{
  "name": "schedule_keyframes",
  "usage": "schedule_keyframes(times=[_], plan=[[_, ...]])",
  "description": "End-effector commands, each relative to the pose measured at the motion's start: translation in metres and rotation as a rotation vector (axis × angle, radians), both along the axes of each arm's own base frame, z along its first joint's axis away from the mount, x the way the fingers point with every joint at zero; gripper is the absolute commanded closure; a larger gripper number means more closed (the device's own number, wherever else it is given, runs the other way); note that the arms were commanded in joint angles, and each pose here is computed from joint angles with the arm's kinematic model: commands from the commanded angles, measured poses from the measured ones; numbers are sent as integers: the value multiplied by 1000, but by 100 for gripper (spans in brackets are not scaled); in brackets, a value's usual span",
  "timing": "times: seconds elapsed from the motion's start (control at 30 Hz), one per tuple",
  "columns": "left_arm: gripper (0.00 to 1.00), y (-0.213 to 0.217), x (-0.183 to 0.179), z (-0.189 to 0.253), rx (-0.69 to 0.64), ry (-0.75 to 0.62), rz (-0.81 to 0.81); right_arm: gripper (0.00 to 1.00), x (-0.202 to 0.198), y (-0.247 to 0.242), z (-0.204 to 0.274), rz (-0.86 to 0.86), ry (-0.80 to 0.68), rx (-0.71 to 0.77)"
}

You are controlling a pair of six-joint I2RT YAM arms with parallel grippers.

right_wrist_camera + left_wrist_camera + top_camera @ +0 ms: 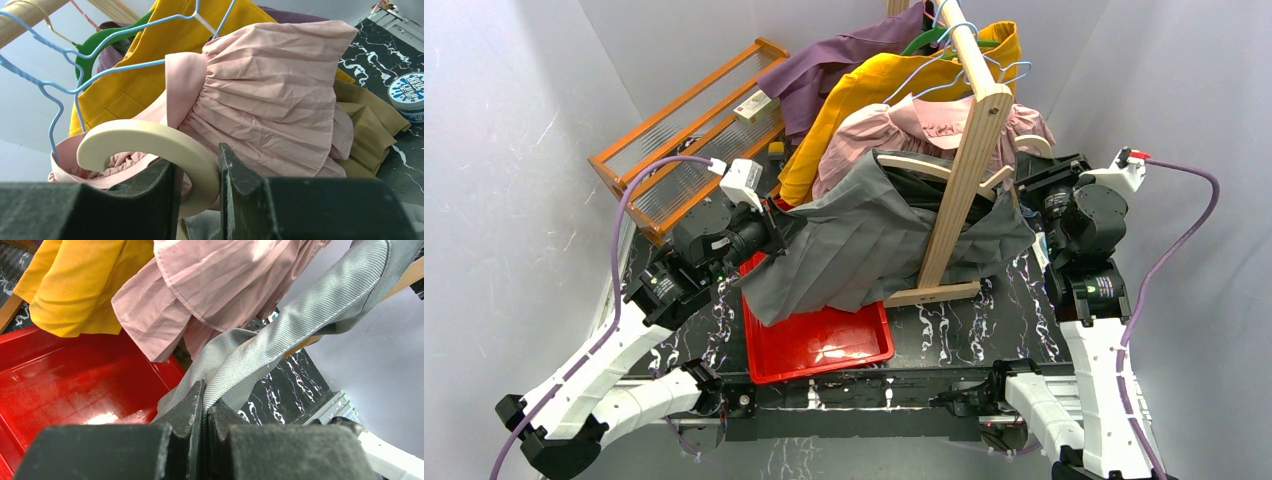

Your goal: Remove the skirt from the hanger

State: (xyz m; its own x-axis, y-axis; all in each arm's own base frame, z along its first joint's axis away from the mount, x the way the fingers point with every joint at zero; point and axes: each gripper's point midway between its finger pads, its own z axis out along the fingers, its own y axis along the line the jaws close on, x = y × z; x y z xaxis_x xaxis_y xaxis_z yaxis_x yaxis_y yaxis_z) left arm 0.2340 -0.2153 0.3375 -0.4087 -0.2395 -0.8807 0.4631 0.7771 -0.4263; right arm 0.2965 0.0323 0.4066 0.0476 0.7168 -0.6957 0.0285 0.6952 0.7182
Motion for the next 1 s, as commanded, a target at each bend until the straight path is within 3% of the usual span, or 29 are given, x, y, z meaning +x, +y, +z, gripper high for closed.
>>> schedule_keyframes(times=[0.0, 0.37, 0.6, 0.77, 0.97], plan=[[100, 19, 4, 15, -20, -50, 83, 100, -4, -29, 24, -152, -91, 34], [100, 24, -3, -3, -17, -12, 90, 100, -12, -30, 28, -160, -125, 91], [100, -36, -24, 12, -98, -46, -250, 100, -2, 4, 38, 33, -176, 55], [100, -71, -29, 17, -118, -35, -427, 100, -3, 30, 47, 173, -212, 229], [100, -91, -24, 11, -130, -1, -489, 100, 1, 55, 59, 324, -231, 375]])
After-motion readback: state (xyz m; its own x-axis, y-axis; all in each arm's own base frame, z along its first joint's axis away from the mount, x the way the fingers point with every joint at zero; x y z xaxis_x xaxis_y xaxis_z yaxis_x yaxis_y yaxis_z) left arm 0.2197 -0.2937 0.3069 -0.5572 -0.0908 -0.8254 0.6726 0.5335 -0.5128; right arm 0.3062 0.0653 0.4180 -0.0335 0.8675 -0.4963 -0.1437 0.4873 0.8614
